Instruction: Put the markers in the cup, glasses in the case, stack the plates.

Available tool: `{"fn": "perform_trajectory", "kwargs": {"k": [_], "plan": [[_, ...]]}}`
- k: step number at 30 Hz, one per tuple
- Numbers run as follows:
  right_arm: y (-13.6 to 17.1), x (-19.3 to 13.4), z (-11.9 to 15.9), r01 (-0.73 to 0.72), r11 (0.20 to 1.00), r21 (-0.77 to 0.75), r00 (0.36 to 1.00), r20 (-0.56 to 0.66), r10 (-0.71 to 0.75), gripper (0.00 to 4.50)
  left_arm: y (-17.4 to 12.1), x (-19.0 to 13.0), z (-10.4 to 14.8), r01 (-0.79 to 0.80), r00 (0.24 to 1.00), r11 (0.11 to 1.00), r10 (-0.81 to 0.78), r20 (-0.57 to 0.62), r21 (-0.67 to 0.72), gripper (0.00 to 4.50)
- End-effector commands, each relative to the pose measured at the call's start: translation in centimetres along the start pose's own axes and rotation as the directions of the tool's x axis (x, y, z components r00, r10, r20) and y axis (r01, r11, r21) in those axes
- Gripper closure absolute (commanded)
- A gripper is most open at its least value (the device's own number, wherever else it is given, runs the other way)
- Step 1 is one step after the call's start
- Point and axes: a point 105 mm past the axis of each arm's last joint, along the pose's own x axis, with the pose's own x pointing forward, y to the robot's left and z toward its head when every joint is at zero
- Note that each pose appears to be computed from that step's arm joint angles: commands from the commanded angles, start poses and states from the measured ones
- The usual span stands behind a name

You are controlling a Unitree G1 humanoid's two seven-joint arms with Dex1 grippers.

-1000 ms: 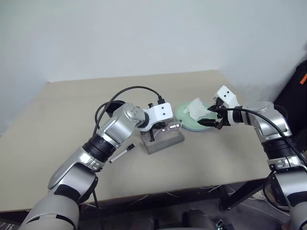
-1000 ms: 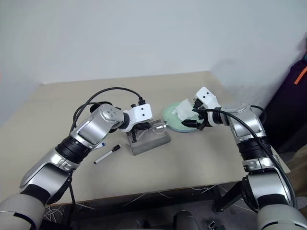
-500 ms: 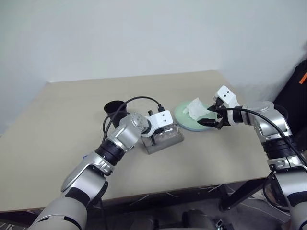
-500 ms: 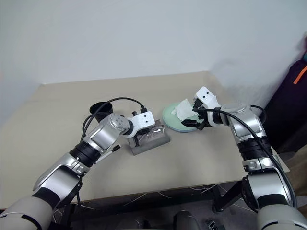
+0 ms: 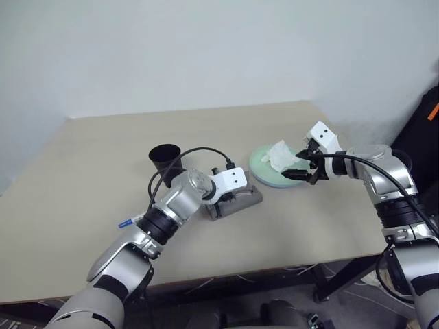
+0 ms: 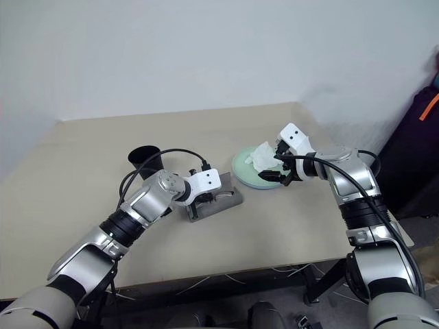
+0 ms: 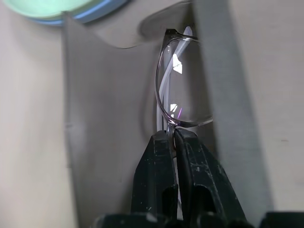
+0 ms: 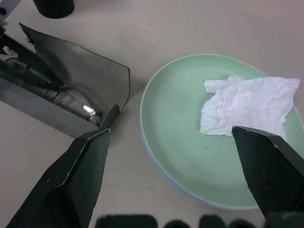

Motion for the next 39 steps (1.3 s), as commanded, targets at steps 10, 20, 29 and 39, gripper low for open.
{"fn": "perform_trajectory", "kwargs": {"k": [10,20,29,39], "plan": [[-0.2,-0.5,2.4,0.018,0.998,-0.059,0.998,0.062,-0.015,0.03,-1.0,-0.9,0.2,0.07,0.998,0.996,-0.07,0.004,0.056,4.45],[-0.6,-0.7,2.3,0.019,0.998,-0.064,0.998,0.06,-0.015,0.03,2.2,-4.4,3.6,-0.053,0.989,0.998,0.047,0.139,0.041,1.5],[0.3,-2.9,2.9,-0.12,0.989,-0.088,0.976,0.172,0.133,0.03,5.8,-8.4,4.5,-0.181,0.954,0.981,0.193,0.231,-0.073,0.86],[2.4,-6.9,3.3,-0.34,0.927,-0.158,0.879,0.298,0.373,0.03,8.8,-6.5,1.8,-0.326,0.927,0.936,0.344,0.149,-0.131,2.8]]}}
